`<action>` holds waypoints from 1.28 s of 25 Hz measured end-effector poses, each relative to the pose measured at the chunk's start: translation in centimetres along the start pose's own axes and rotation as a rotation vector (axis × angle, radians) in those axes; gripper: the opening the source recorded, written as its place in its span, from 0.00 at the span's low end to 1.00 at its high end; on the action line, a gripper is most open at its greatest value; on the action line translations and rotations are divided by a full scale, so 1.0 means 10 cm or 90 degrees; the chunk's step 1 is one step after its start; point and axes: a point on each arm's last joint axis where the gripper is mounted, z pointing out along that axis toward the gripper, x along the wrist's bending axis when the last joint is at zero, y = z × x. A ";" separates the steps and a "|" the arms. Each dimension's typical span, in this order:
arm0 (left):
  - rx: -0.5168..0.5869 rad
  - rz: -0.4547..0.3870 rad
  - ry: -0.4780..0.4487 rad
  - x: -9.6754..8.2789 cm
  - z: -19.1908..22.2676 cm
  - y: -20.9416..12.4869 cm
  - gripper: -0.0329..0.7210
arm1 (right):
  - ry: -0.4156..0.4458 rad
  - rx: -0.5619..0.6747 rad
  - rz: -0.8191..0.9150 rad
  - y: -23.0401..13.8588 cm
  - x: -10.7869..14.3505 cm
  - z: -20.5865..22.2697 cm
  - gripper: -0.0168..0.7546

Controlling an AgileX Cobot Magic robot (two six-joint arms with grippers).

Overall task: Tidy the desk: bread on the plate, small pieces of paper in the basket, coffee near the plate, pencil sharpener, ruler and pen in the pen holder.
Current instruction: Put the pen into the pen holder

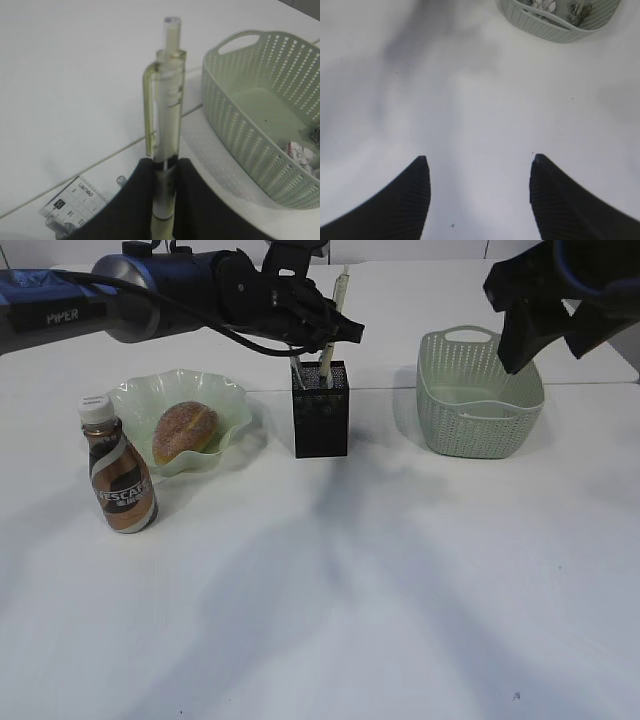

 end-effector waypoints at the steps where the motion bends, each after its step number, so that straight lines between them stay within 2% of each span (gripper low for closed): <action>1: 0.000 0.000 0.000 0.00 0.00 0.00 0.15 | 0.000 0.000 0.000 0.00 0.00 0.00 0.66; 20: 0.040 0.002 -0.005 0.00 0.06 -0.13 0.16 | 0.000 0.000 0.000 0.00 0.00 0.00 0.66; 26: 0.041 0.002 -0.005 0.00 0.06 -0.13 0.27 | 0.000 0.000 0.000 0.00 0.00 0.00 0.66; 32: 0.060 0.001 -0.009 -0.01 0.06 -0.16 0.31 | 0.000 0.000 0.000 0.00 0.00 0.00 0.67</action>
